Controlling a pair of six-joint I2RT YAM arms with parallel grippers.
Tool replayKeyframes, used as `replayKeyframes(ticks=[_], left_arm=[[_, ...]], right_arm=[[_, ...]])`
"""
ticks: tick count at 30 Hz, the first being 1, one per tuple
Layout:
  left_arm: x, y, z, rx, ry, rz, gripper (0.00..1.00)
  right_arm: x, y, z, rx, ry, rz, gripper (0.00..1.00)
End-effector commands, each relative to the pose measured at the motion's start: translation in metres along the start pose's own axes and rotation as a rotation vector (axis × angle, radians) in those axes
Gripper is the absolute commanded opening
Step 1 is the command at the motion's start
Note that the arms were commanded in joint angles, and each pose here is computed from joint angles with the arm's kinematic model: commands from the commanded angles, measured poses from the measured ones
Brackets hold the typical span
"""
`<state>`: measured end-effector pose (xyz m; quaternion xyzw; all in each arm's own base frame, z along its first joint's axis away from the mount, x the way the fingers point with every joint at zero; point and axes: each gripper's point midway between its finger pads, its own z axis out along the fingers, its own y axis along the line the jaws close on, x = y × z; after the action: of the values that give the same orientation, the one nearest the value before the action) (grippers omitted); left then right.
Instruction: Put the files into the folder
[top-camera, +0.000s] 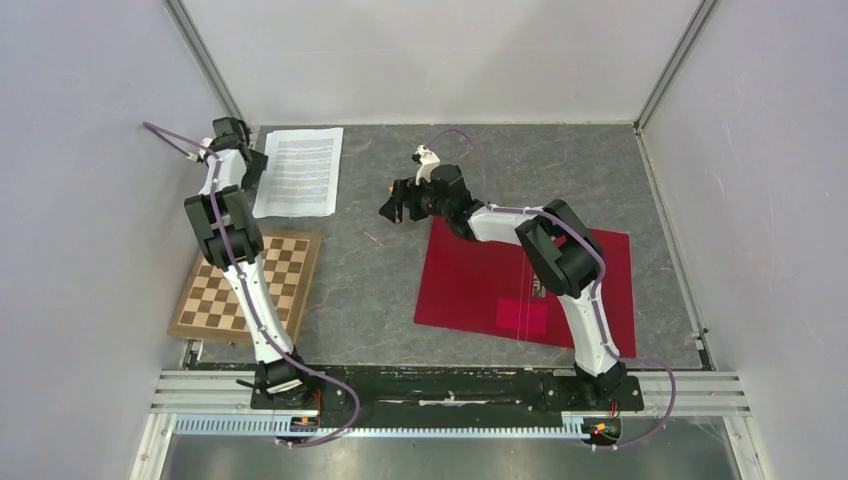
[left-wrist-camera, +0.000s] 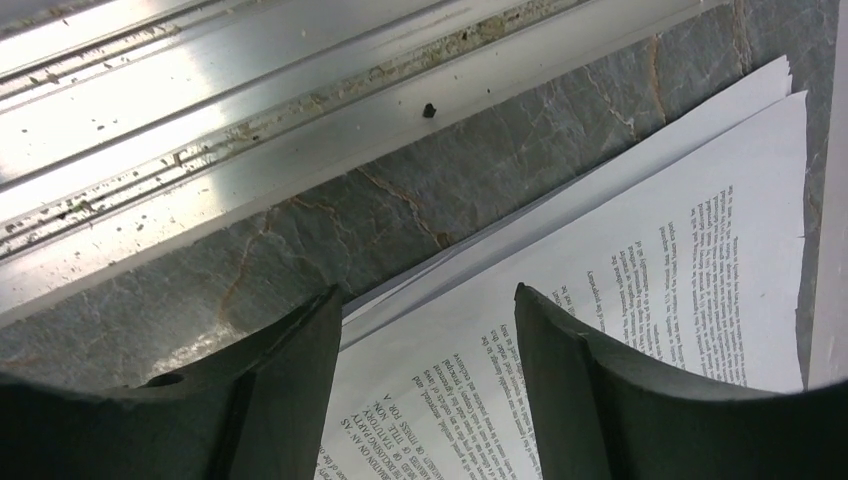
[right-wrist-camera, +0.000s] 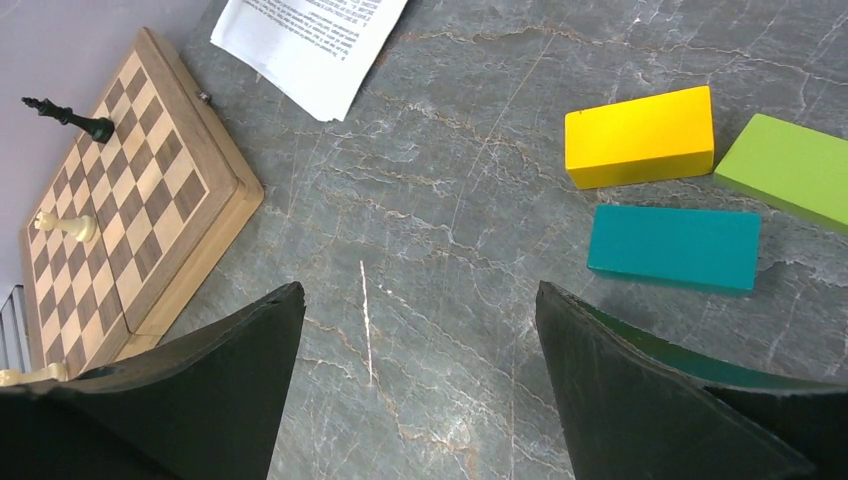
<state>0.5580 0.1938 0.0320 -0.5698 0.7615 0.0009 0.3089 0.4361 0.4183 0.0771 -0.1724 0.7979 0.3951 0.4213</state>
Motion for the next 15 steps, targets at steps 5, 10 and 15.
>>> replayKeyframes(ticks=[5,10,15], left_arm=[[0.060,0.009,-0.018,-0.063,0.163,0.004,0.71],[0.081,0.008,-0.031,-0.070,0.213,0.100,0.71],[0.110,0.013,-0.042,-0.101,0.268,0.213,0.72]], right_arm=[[-0.043,0.022,-0.021,-0.027,-0.102,-0.068,0.89],[-0.037,0.021,-0.028,-0.018,-0.090,-0.066,0.89],[-0.029,0.020,-0.040,-0.008,-0.077,-0.064,0.89]])
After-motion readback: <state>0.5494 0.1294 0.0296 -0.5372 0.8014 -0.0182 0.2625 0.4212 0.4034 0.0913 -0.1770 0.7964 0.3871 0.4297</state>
